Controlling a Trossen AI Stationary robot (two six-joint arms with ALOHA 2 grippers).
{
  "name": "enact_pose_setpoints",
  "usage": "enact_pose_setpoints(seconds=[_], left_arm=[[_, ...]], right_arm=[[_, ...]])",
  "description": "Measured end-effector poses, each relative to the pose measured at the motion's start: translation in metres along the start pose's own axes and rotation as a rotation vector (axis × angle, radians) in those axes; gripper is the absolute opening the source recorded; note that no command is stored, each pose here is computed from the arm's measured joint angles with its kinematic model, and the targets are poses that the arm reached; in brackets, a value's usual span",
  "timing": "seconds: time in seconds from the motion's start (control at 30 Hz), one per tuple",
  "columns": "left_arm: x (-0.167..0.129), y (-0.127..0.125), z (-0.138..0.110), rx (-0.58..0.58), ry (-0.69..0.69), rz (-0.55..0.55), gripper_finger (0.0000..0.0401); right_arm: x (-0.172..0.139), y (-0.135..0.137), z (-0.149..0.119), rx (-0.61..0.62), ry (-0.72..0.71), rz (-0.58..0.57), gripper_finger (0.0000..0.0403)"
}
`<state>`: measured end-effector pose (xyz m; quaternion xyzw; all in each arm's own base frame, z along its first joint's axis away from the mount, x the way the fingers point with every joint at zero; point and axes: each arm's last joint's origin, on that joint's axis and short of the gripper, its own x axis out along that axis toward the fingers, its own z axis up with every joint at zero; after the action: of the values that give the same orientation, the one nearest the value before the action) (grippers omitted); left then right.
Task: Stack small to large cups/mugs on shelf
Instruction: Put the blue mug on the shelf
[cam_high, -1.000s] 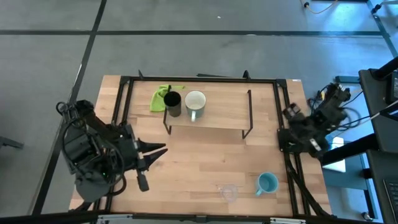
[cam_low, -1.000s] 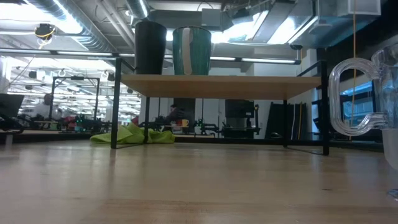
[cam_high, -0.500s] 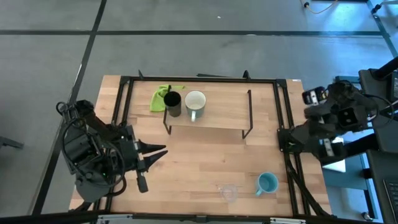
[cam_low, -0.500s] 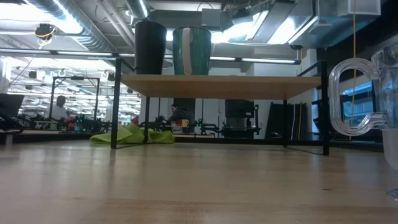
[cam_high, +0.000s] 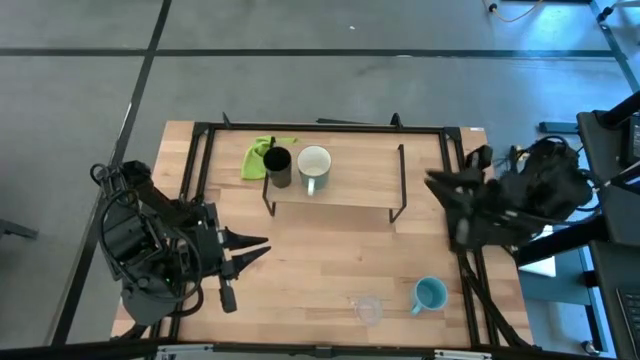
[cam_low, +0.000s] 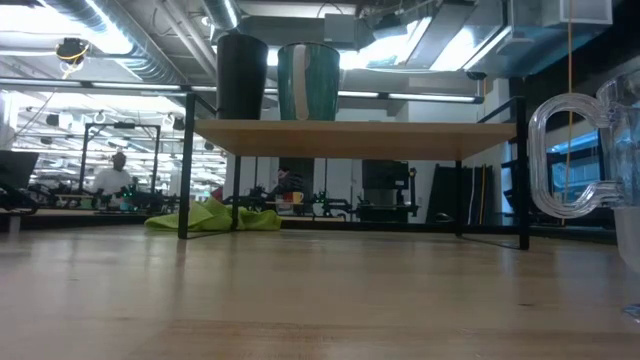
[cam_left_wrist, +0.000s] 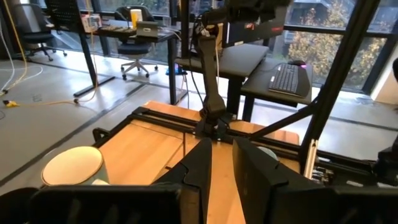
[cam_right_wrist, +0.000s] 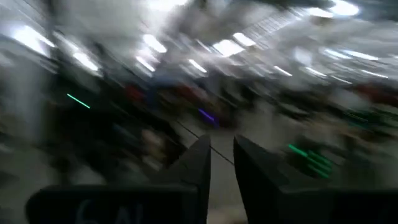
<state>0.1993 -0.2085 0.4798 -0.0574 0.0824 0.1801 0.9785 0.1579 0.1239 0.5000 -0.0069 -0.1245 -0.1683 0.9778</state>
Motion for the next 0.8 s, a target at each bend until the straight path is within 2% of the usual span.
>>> enact_pose_setpoints(seconds=[0.07,0.13,0.2,0.27,0.33,0.4,0.5,0.6,0.67,0.73,0.8], left_arm=[[0.000,0.000,0.000,0.005,0.000,0.000,0.0060],[0.000,0.000,0.000,0.006,0.000,-0.001,0.0060],[0.000,0.000,0.000,0.007,0.001,0.000,0.0060],[0.000,0.000,0.000,0.012,0.002,0.000,0.0060],[0.000,0.000,-0.001,0.019,0.007,-0.002,0.0060],[0.000,0.001,-0.002,0.033,0.017,-0.008,0.0060],[0.000,0.002,-0.004,0.063,0.041,-0.021,0.0060],[0.000,0.003,-0.007,0.093,0.058,-0.024,0.0060],[0.000,0.004,-0.008,0.111,0.065,-0.020,0.0060],[0.000,0.005,-0.009,0.121,0.070,-0.018,0.0060],[0.000,0.004,-0.009,0.123,0.084,-0.035,0.0060]], right_arm=[[-0.001,-0.001,0.002,-0.105,0.154,-0.192,0.0072],[-0.006,-0.002,0.013,-0.140,0.239,-0.336,0.0072],[-0.013,-0.002,0.029,-0.106,0.245,-0.322,0.0072],[-0.019,-0.003,0.043,0.003,0.232,-0.290,0.0072],[-0.024,-0.004,0.047,0.045,0.230,-0.265,0.0072],[-0.027,-0.007,0.047,0.137,0.218,-0.264,0.0072],[-0.038,-0.003,0.040,0.267,0.193,-0.141,0.0072],[-0.052,0.011,0.021,0.387,0.200,0.135,0.0072],[-0.057,0.022,-0.002,0.437,0.284,0.297,0.0072],[-0.059,0.030,-0.035,0.464,0.432,0.348,0.0072],[-0.057,0.030,-0.069,0.518,0.591,0.288,0.0072]])
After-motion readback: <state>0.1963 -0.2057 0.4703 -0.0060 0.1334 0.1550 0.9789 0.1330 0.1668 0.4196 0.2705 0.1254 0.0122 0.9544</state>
